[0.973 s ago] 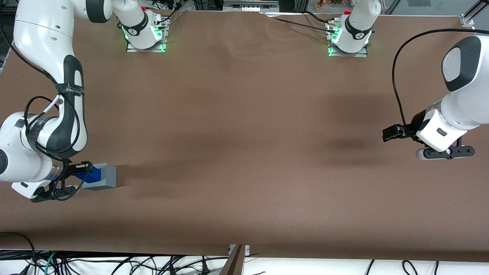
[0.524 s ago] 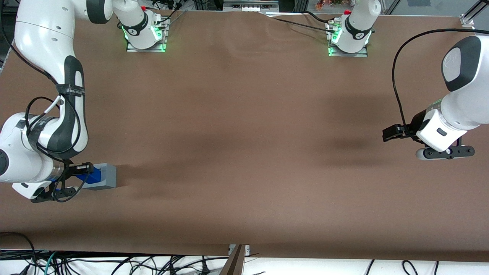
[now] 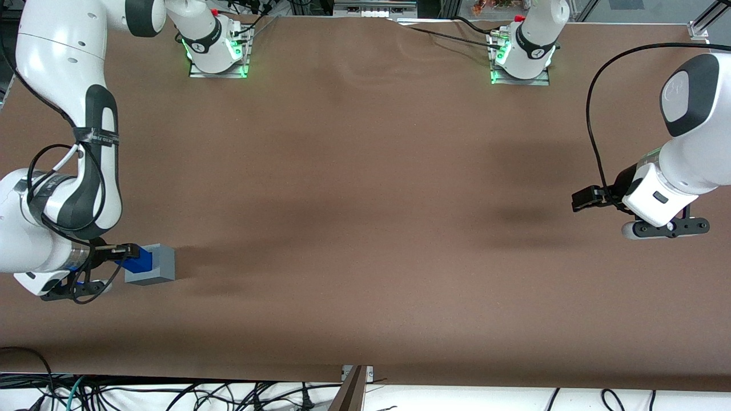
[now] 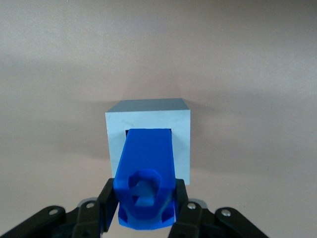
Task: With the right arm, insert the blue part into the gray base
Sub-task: 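Press the blue block down into the gray base's hole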
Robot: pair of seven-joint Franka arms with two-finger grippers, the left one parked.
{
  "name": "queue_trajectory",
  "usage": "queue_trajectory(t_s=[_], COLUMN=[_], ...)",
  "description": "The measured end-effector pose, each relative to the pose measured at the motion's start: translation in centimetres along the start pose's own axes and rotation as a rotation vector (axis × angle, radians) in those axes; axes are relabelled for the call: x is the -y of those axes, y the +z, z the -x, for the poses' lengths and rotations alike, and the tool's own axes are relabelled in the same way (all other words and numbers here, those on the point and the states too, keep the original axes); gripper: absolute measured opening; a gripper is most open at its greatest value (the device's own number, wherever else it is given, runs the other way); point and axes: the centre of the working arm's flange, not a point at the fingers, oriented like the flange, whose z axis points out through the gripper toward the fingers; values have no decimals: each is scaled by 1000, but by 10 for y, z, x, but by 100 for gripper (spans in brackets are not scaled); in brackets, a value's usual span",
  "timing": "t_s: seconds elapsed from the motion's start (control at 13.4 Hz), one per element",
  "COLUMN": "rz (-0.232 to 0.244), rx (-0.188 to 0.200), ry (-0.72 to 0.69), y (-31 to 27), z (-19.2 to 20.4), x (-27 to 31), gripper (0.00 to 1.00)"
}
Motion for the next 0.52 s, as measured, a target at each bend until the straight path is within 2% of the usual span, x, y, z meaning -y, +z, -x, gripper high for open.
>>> queue_trajectory(t_s=[0.52], rz=[-10], rx=[6], ry=[10], y=[5], z=[0], x=[-5], gripper=[50])
